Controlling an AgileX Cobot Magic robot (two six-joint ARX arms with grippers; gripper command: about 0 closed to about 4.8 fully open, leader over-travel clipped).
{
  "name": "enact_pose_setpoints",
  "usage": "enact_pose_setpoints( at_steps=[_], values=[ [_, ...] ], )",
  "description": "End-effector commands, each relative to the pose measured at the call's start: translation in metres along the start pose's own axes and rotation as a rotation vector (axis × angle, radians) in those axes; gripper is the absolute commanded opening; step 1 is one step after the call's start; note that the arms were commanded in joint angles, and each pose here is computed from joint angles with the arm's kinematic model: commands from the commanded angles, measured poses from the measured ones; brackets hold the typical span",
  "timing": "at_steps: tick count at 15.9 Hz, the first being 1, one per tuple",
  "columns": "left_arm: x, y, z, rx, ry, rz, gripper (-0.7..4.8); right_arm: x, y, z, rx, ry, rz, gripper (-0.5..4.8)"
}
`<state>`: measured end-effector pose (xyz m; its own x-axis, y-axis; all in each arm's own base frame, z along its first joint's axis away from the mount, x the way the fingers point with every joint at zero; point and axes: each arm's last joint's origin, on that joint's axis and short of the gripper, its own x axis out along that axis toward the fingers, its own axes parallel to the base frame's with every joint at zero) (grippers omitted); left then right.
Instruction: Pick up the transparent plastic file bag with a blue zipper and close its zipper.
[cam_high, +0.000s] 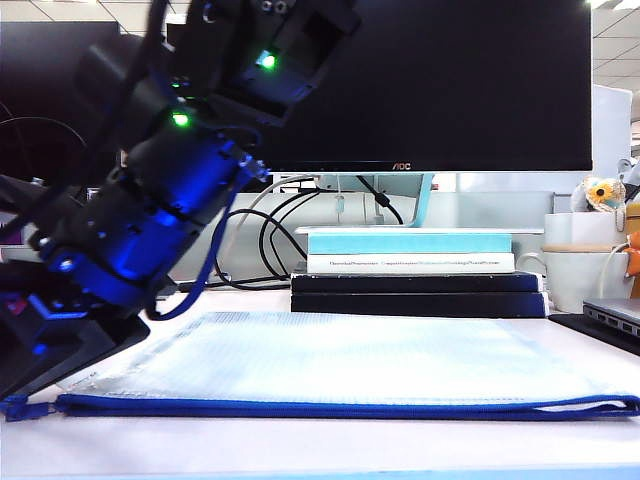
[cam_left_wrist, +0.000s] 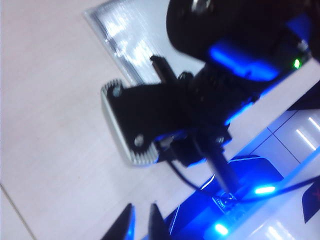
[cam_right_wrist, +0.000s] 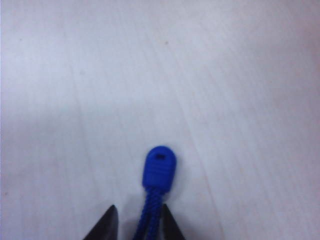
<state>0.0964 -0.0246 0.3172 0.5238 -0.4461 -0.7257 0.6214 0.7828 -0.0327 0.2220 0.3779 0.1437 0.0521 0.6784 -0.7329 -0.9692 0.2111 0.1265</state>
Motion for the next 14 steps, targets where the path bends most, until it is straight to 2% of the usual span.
enact_pose_setpoints(
  at_steps=[1, 4, 5, 6, 7, 9, 11, 12, 14],
  values=[
    [-0.001, 0.000, 0.002, 0.010, -0.017, 0.000, 0.51, 0.006, 0.006, -0.002, -0.014, 0.029, -0.054, -0.06],
    [-0.002, 0.002, 0.005, 0.025, -0.046, 0.029, 0.52, 0.006, 0.005, -0.003, -0.015, 0.043, -0.106, -0.06],
    [-0.002, 0.003, 0.007, 0.033, -0.060, 0.068, 0.52, 0.000, 0.003, 0.001, -0.013, 0.032, -0.130, -0.06],
    [-0.005, 0.006, 0.010, 0.047, -0.092, 0.164, 0.53, -0.012, 0.000, 0.007, -0.013, 0.009, -0.182, -0.06],
    [-0.010, 0.006, 0.012, 0.049, -0.128, 0.241, 0.69, -0.022, -0.004, 0.012, -0.008, -0.004, -0.216, -0.06],
    [-0.019, 0.004, 0.014, 0.072, -0.213, 0.297, 1.41, -0.042, -0.010, 0.018, 0.007, -0.024, -0.235, -0.06],
    [-0.027, -0.001, 0.013, 0.119, -0.282, 0.289, 1.58, -0.065, -0.014, 0.025, 0.017, -0.057, -0.258, -0.06],
    [-0.028, -0.003, 0.012, 0.184, -0.292, 0.252, 1.58, -0.079, -0.015, 0.029, 0.021, -0.073, -0.268, -0.06],
    [-0.027, -0.006, 0.012, 0.267, -0.306, 0.174, 1.58, -0.099, -0.010, 0.036, 0.017, -0.100, -0.274, -0.06]
  ],
)
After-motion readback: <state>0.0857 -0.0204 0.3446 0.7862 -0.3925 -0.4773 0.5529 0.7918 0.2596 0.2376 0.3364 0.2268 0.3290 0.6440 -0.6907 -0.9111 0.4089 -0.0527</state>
